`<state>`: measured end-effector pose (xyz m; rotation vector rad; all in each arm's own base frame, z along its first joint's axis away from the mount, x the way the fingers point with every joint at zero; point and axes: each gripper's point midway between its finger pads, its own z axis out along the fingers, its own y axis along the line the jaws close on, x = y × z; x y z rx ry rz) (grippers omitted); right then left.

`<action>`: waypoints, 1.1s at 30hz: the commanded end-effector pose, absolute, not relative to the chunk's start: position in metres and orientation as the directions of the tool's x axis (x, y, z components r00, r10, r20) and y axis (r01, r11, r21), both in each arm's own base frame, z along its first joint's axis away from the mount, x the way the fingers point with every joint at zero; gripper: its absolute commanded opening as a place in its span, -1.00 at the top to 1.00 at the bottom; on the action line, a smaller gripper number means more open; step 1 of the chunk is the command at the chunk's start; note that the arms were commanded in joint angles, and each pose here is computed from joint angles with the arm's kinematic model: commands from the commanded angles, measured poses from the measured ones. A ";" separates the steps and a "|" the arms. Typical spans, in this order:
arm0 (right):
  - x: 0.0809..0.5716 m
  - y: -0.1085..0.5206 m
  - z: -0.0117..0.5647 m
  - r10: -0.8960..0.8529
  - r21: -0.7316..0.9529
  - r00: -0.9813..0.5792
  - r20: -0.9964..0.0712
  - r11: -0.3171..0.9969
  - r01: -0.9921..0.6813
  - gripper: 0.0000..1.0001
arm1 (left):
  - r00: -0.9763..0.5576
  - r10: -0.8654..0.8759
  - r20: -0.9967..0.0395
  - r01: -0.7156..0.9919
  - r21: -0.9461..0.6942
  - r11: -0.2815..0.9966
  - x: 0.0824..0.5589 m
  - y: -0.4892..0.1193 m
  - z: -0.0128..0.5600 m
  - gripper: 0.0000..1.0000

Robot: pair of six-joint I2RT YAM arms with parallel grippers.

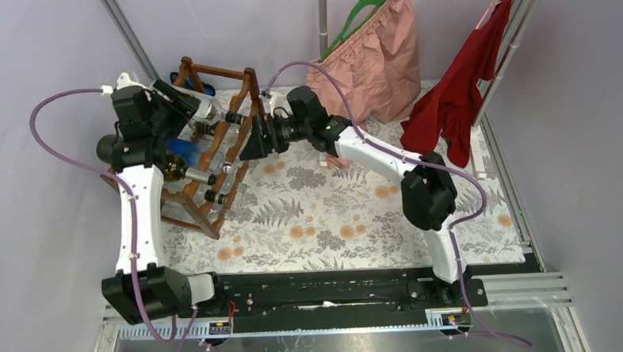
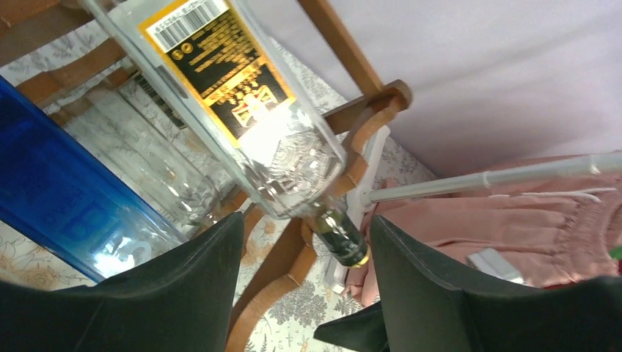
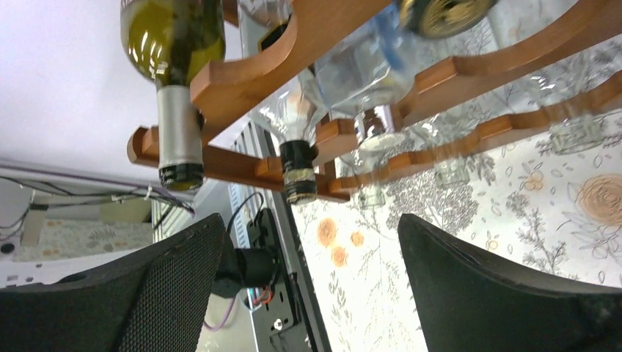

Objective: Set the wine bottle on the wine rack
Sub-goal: Reset both arms

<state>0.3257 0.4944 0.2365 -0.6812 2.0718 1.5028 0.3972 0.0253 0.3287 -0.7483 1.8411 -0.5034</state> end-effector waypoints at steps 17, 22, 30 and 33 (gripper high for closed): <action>0.282 0.308 0.416 -0.367 -0.126 0.020 -0.930 0.267 -0.955 -1.00 | 0.019 -0.510 -0.860 0.327 -0.477 0.816 0.290 -0.041 0.559 -0.98; 0.324 0.225 0.489 -0.251 -0.210 0.049 -0.967 0.672 -0.710 -1.00 | 0.040 -0.531 -0.847 0.501 -0.443 0.743 0.276 -0.068 0.602 -0.98; 0.328 0.132 0.562 -0.149 -0.188 0.159 -0.976 0.943 -0.273 -1.00 | 0.005 -0.581 -0.814 0.664 -0.432 0.610 0.267 -0.092 0.637 -0.98; 0.322 0.121 0.574 -0.131 -0.173 0.184 -0.974 0.958 -0.230 -1.00 | -0.010 -0.586 -0.810 0.682 -0.434 0.588 0.263 -0.096 0.639 -0.98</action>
